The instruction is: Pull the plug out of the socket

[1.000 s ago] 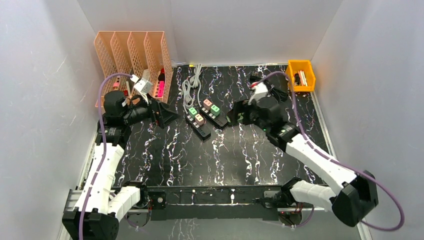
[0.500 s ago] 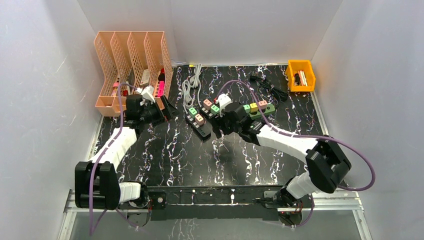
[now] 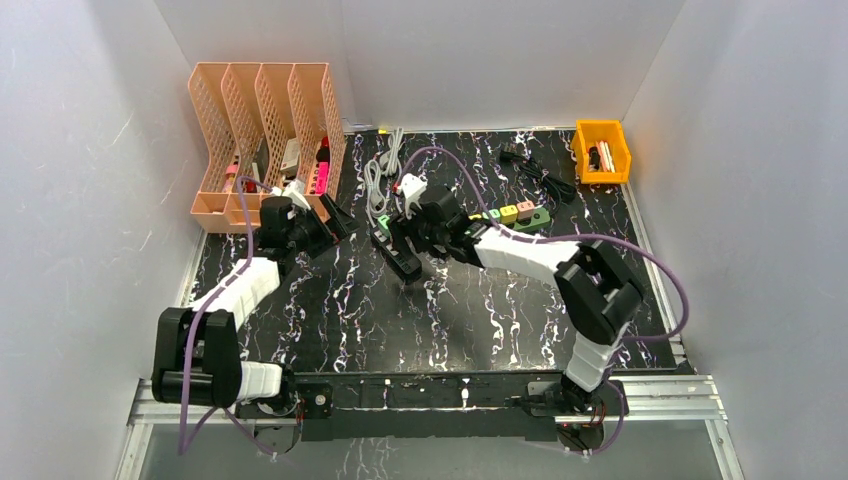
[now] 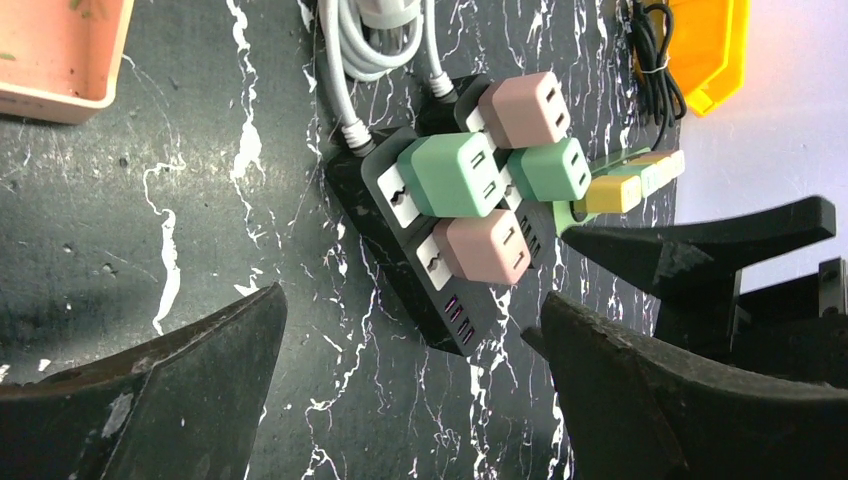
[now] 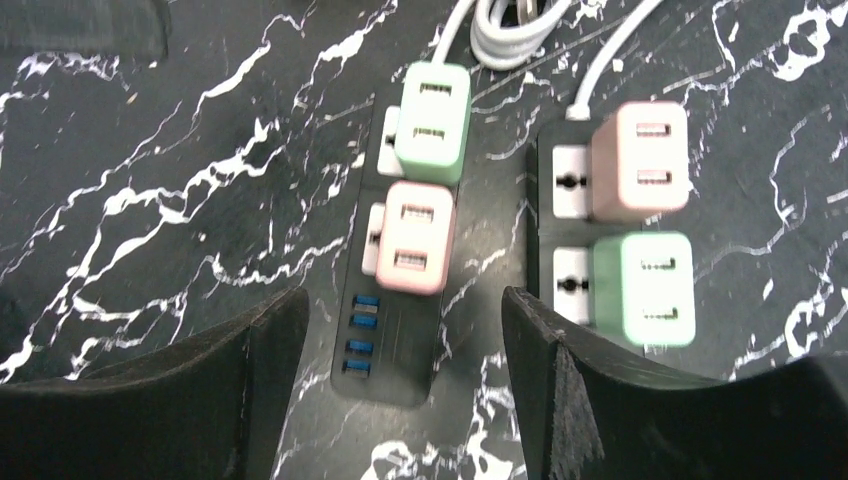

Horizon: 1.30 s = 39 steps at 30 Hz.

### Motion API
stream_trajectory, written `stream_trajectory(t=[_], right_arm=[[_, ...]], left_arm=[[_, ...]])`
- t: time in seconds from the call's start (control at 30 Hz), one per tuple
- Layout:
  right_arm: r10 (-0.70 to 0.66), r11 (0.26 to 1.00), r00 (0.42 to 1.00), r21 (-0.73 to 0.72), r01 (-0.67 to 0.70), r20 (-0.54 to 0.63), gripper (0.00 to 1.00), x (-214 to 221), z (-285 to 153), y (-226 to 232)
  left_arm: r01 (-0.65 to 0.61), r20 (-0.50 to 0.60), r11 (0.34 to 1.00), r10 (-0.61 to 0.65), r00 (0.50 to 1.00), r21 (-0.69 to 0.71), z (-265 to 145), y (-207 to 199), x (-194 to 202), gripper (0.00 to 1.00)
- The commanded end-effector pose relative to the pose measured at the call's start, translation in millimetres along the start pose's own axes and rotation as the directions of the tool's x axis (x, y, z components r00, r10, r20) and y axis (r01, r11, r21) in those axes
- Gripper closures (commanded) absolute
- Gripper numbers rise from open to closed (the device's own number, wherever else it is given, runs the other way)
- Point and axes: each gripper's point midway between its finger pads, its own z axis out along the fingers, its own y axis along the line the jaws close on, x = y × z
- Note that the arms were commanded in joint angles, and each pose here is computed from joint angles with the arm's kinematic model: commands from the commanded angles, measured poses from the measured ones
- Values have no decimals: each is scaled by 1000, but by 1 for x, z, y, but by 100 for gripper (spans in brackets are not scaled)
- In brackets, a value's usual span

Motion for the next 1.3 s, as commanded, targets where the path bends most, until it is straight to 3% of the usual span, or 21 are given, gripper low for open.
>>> stream_trajectory(t=[0.0, 0.27, 0.5, 0.57, 0.7, 0.73, 0.97, 1.27], right_arm=[[-41, 999, 996, -23, 43, 77, 24, -36, 23, 3], [-47, 998, 999, -47, 47, 5, 33, -24, 58, 5], [-40, 999, 998, -22, 39, -39, 40, -4, 61, -1], [-32, 999, 998, -12, 32, -51, 52, 1, 62, -3], [-7, 1000, 997, 21, 8, -78, 94, 5, 65, -8], [-2, 1000, 997, 30, 4, -77, 100, 5, 65, -9], [20, 1000, 999, 24, -19, -39, 100, -8, 58, -6], [68, 995, 998, -81, -66, 17, 100, -26, 46, 16]], left_arm=[[27, 12, 999, -27, 1000, 19, 7, -2, 0, 2], [67, -5, 998, -67, 998, 11, 22, 6, 3, 2], [112, -17, 994, -112, 994, 2, 31, 15, 10, 2], [119, -14, 993, -119, 993, -5, 33, 17, 10, 2], [136, -9, 991, -136, 991, -13, 33, 18, 9, 2], [140, -6, 990, -140, 990, -15, 33, 18, 9, 2], [167, -40, 985, -169, 985, -45, 37, 20, 13, 2], [168, -34, 985, -166, 985, 45, 57, -12, 19, 2]])
